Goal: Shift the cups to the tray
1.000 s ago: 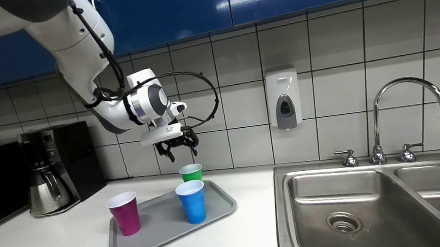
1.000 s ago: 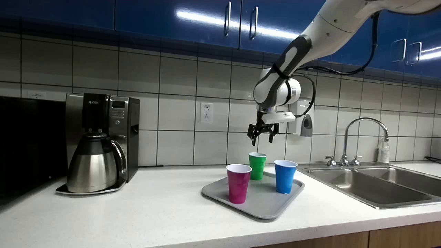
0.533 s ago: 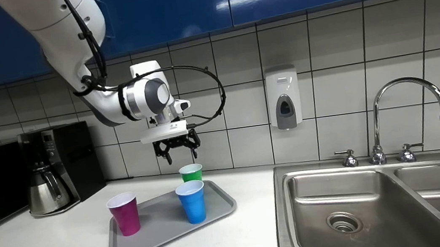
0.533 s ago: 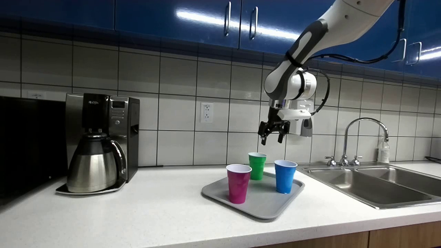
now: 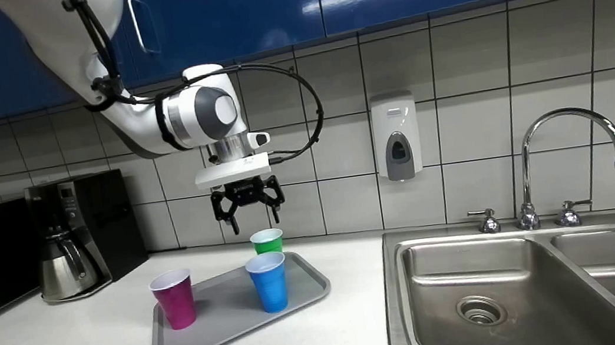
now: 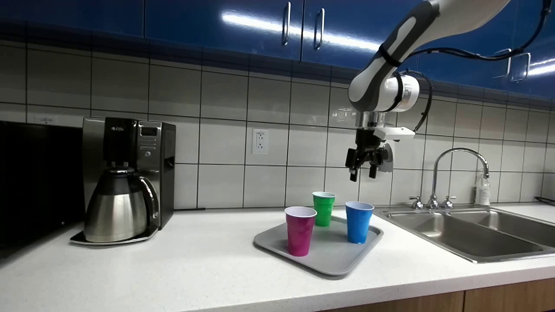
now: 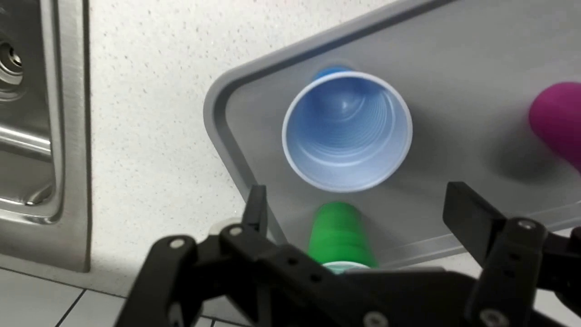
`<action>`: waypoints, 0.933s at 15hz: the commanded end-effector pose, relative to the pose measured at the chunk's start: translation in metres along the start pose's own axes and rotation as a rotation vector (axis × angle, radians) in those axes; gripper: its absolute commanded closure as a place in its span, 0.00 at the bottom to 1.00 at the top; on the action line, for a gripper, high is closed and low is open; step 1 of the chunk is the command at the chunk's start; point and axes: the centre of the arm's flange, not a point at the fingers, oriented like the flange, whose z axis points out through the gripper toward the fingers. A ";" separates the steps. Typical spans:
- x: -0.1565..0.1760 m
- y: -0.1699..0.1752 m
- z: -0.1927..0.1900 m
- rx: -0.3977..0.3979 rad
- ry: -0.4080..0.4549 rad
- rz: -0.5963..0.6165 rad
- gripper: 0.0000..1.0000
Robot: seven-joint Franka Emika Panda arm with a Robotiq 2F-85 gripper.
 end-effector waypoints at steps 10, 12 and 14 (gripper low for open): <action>-0.064 0.020 -0.039 0.002 -0.133 -0.031 0.00; -0.052 0.021 -0.030 0.018 -0.125 -0.028 0.00; -0.053 0.020 -0.031 0.016 -0.126 -0.030 0.00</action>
